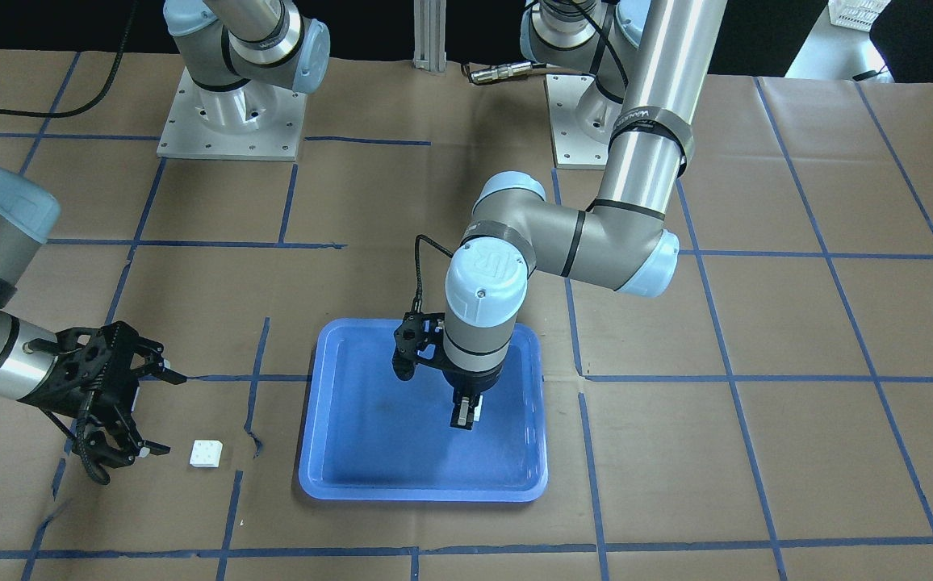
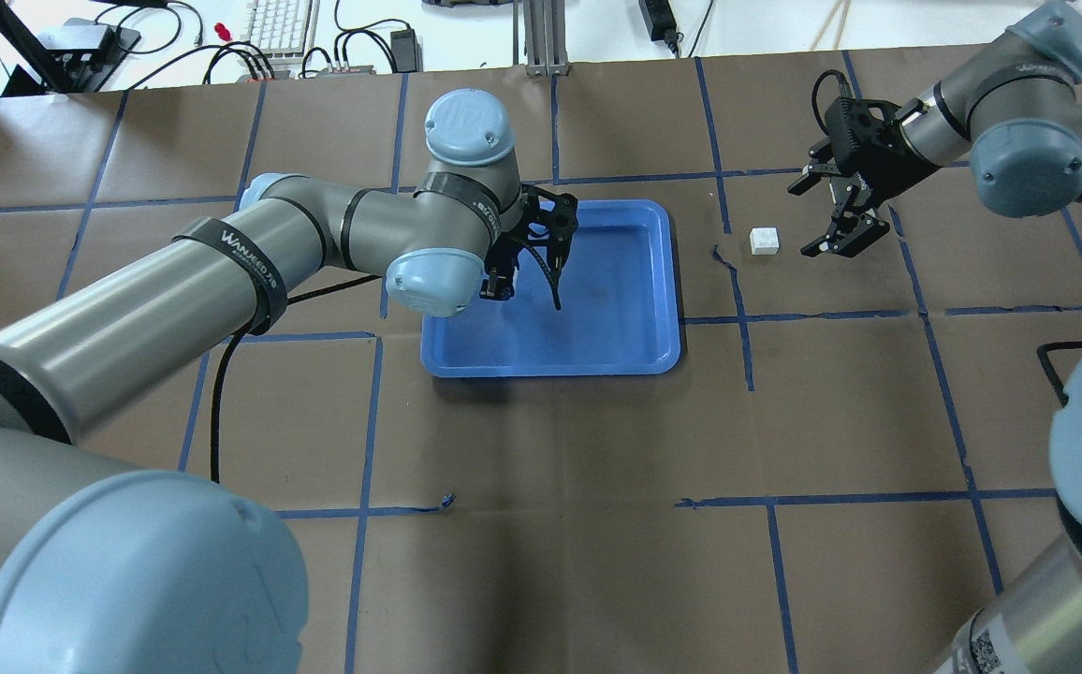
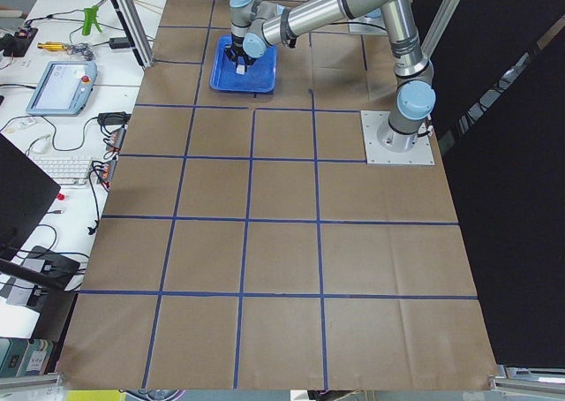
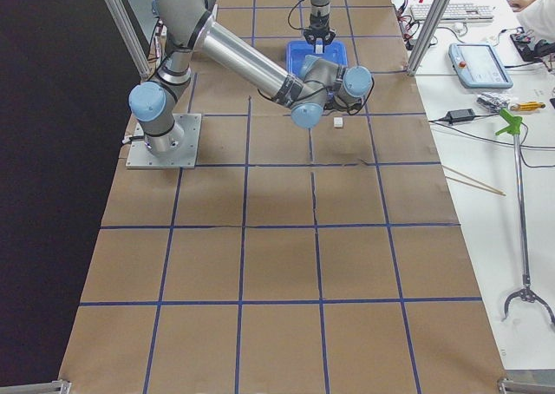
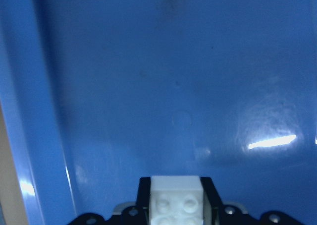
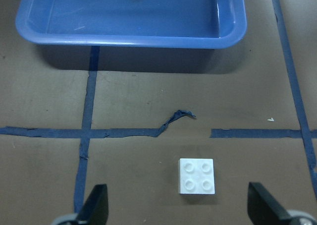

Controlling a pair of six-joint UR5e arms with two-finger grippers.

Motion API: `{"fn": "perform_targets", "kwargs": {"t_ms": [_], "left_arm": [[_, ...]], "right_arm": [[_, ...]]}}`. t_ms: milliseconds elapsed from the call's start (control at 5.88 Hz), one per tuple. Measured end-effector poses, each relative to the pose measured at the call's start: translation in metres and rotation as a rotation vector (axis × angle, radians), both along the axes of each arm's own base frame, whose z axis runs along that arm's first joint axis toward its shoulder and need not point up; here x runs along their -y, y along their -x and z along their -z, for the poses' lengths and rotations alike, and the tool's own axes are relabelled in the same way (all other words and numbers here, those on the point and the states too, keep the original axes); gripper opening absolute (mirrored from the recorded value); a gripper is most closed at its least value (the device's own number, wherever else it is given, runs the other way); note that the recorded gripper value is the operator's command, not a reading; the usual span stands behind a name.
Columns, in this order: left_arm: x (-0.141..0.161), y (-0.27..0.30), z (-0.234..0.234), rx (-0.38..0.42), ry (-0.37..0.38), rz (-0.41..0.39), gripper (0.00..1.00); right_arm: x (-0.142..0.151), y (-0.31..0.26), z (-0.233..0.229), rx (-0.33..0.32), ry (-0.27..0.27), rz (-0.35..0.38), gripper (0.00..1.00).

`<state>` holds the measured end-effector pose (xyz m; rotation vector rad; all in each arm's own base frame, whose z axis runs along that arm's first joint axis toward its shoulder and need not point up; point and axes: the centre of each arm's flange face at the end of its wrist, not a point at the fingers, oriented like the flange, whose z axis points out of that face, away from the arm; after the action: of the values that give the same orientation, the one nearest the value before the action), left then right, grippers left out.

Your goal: Assemble white blocks and place on blue tray

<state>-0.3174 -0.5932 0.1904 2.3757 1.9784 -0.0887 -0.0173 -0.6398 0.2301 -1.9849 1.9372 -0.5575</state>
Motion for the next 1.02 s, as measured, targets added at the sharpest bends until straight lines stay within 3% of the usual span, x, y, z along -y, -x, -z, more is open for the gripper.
{"fn": "perform_targets", "kwargs": {"t_ms": [340,511,681,851,1021], "left_arm": [[-0.004,0.011,0.012,-0.043,-0.026,-0.032,0.02],[-0.006,0.015,0.013,-0.055,-0.037,-0.051,0.04],[-0.007,0.016,0.014,-0.058,-0.047,-0.073,0.36],[-0.008,0.017,0.015,-0.06,-0.053,-0.099,0.99],[-0.009,0.018,0.016,-0.063,-0.058,-0.125,0.99]], "right_arm": [[0.009,0.003,0.032,-0.003,0.046,-0.026,1.0],[0.01,0.003,0.044,0.0,0.042,-0.034,1.0],[0.01,0.003,0.054,0.005,0.027,-0.035,1.0],[0.01,0.003,0.061,0.01,0.012,-0.034,1.0],[0.009,0.002,0.064,0.011,0.004,-0.033,0.99]]}}
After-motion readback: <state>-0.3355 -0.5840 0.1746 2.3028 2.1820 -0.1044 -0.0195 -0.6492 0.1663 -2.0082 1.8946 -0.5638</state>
